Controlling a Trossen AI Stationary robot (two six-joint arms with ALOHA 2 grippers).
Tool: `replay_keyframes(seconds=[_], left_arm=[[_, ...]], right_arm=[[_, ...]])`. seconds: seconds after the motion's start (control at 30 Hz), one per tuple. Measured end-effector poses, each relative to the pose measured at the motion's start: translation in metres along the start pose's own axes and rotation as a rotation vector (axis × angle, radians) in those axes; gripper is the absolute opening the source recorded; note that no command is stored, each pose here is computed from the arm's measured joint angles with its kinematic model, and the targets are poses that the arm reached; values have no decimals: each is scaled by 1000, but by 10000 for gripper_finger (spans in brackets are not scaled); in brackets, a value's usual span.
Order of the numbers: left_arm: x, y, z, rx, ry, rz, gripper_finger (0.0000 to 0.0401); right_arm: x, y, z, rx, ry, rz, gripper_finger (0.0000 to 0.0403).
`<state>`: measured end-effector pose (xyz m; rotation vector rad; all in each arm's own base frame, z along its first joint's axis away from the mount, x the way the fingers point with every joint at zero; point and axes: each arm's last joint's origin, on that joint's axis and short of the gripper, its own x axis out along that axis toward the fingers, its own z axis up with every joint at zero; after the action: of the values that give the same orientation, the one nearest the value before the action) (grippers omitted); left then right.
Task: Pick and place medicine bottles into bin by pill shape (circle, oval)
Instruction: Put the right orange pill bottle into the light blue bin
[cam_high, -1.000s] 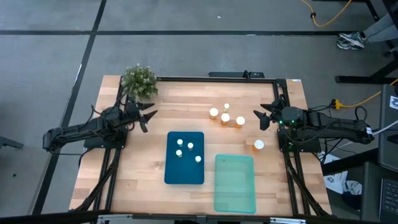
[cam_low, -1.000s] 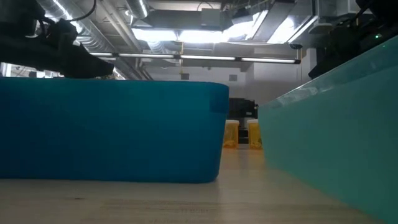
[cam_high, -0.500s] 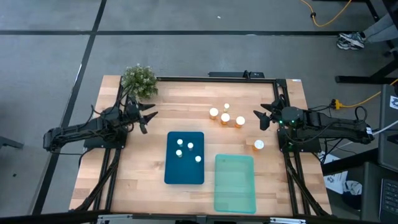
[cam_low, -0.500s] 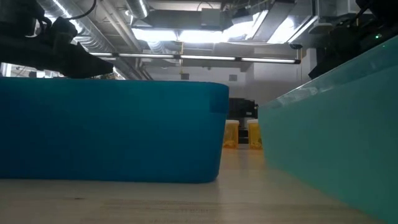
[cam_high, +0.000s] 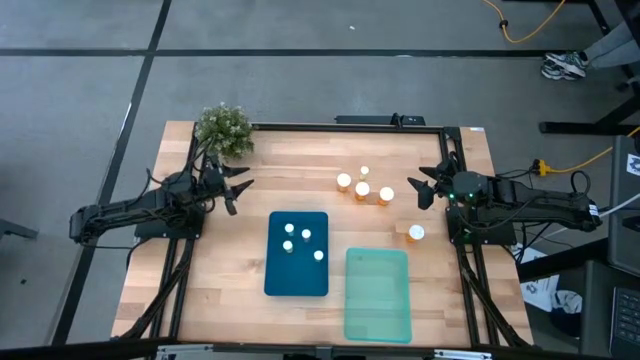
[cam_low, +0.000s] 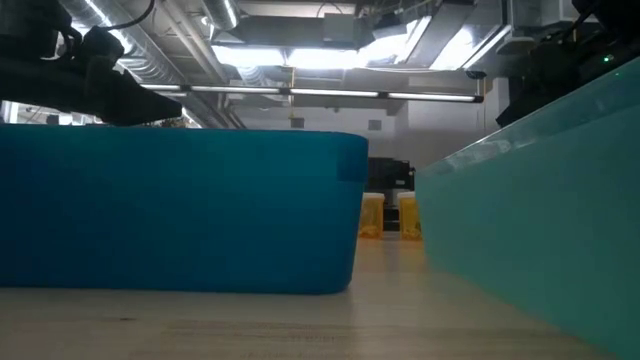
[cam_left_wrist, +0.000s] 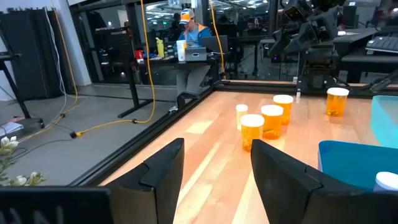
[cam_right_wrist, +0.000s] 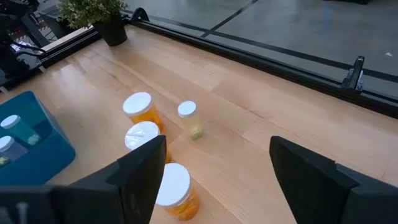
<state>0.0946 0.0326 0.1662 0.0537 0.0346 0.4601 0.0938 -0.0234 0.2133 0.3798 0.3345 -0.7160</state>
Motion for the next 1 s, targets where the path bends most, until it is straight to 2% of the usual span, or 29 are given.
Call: replay_keyframes(seconds=[0.17,0.53,0.77,1.0], left_arm=[[0,0,0,4,0,0,177],[0,0,0,3,0,0,177],[0,0,0,7,0,0,177],[0,0,0,7,0,0,177]], right_arm=[[0,0,0,3,0,0,287],[0,1,2,-90,-16,11,287],[0,5,1,-113,31,144,287],[-1,8,6,-85,-15,174,287]])
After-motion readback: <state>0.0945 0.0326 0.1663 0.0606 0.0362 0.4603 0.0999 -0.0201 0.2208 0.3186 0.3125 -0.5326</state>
